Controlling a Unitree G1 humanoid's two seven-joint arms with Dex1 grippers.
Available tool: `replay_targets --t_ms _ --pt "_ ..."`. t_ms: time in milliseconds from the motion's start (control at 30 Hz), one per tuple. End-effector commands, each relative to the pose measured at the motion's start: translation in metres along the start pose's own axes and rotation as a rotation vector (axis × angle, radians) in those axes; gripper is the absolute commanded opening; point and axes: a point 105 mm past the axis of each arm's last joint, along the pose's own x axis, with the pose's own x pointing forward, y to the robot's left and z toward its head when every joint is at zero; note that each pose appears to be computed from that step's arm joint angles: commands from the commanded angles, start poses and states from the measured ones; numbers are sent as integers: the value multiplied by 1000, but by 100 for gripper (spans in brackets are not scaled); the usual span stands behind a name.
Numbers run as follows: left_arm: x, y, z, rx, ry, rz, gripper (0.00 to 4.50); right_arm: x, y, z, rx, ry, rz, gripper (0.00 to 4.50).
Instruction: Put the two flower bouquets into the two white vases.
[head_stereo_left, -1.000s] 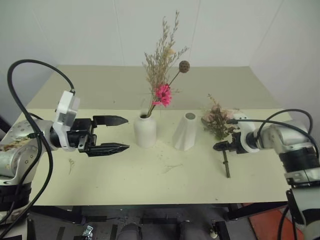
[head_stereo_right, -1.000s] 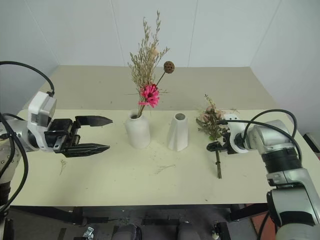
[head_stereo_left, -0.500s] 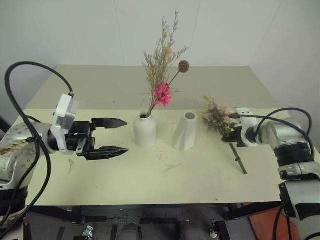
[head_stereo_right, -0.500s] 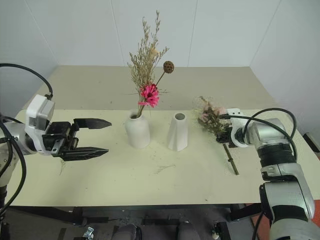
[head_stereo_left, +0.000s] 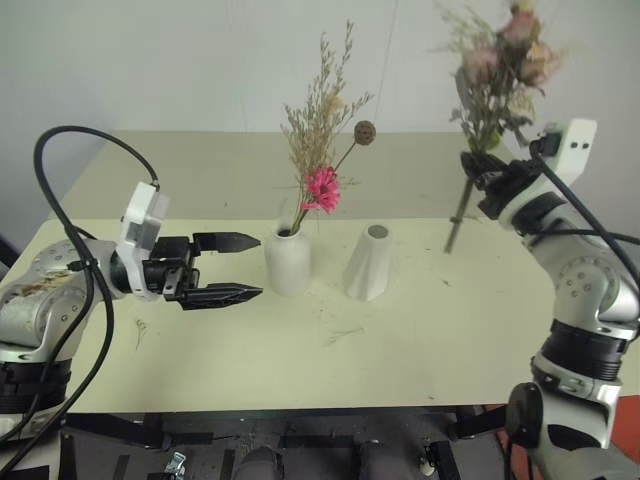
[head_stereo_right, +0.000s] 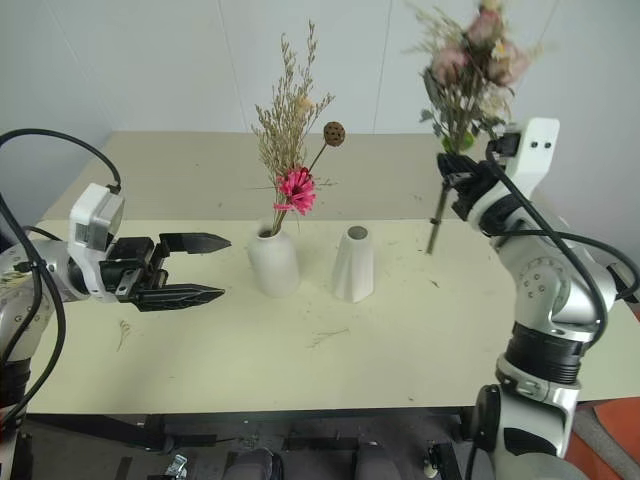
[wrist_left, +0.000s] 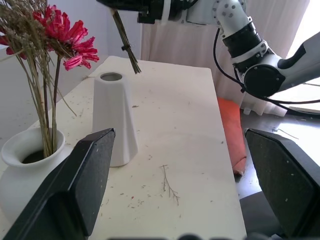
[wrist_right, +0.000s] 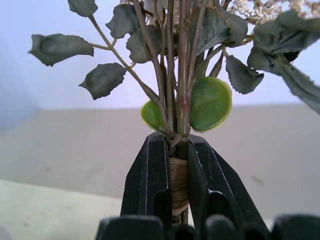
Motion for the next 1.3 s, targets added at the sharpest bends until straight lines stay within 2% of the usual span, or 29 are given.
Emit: replay_targets --t_ms 33,133,300,667,1200,1267,1300 --pt "3 2 8 39 -13 -12 450 3 46 34 -63 -177 127 23" --pt "6 2 9 41 -15 -20 450 7 69 39 -94 -240 181 23" --pt "6 3 10 48 -18 -17 450 13 86 45 -101 -297 232 23" --pt "4 1 10 50 -14 -2 450 15 83 36 -92 -280 243 23" --pt "3 1 13 55 -3 2 450 5 82 -11 -82 -170 205 23" --pt "3 1 13 56 -2 2 450 4 82 -16 -78 -164 197 95" --pt "3 1 13 56 0 2 450 4 81 -19 -78 -161 188 111"
